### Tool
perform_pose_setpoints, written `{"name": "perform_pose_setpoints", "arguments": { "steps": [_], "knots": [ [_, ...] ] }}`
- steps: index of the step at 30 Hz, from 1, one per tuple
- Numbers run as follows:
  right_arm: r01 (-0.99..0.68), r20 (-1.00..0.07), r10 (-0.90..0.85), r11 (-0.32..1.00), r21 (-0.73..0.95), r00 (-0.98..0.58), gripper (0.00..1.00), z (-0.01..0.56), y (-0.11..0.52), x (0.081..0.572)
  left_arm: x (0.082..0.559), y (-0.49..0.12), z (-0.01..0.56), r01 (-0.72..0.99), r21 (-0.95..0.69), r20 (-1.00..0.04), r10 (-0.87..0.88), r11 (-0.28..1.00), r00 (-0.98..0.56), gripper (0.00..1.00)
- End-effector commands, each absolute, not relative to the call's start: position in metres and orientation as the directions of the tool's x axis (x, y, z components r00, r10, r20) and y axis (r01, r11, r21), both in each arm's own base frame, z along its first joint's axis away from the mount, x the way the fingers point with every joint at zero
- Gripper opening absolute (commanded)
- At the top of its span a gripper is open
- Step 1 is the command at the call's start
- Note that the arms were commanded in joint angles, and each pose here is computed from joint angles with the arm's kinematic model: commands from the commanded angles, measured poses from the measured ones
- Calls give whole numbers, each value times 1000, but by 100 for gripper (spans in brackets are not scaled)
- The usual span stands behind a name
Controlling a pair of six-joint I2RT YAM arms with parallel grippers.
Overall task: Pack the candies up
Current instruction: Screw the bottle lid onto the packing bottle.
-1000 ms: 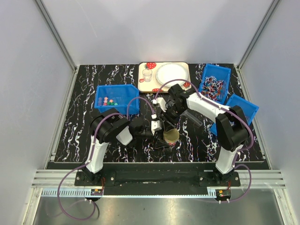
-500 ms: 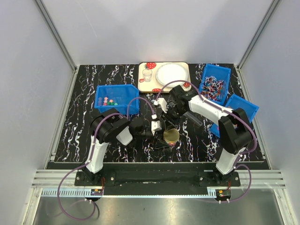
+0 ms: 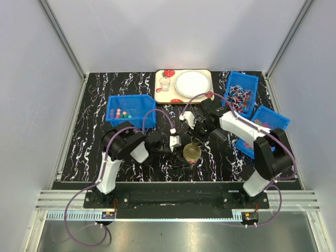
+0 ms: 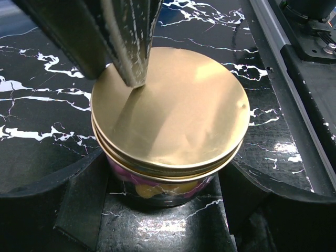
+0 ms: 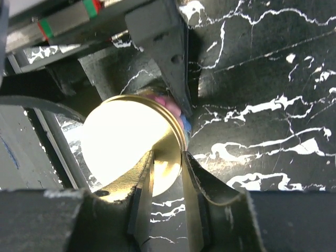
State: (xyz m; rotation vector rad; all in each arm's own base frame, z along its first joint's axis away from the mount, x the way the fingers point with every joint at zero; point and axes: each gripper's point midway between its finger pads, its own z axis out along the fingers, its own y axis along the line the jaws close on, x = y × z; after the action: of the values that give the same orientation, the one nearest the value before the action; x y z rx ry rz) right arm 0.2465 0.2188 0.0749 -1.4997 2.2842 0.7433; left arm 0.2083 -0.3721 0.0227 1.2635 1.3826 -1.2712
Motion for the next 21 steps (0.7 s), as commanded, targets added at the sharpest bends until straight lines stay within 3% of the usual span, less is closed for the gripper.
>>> {"name": "perform_pose_setpoints", "arguments": {
  "steps": [1,15,21],
  "knots": [
    [-890,-431,-784,340,304,-446,32,71,198,214,235,-381,92,991,128,-985,-111,29,130,69],
    [-893,-437,-781,356,276,-447,32,87,187,204,235,-381,92,991,128,-985,-110,30,131,69],
    [-911,-507,-757,348,220,-412,34,115,198,225,235,-382,92,991,129,-985,-111,31,132,69]
  ]
}}
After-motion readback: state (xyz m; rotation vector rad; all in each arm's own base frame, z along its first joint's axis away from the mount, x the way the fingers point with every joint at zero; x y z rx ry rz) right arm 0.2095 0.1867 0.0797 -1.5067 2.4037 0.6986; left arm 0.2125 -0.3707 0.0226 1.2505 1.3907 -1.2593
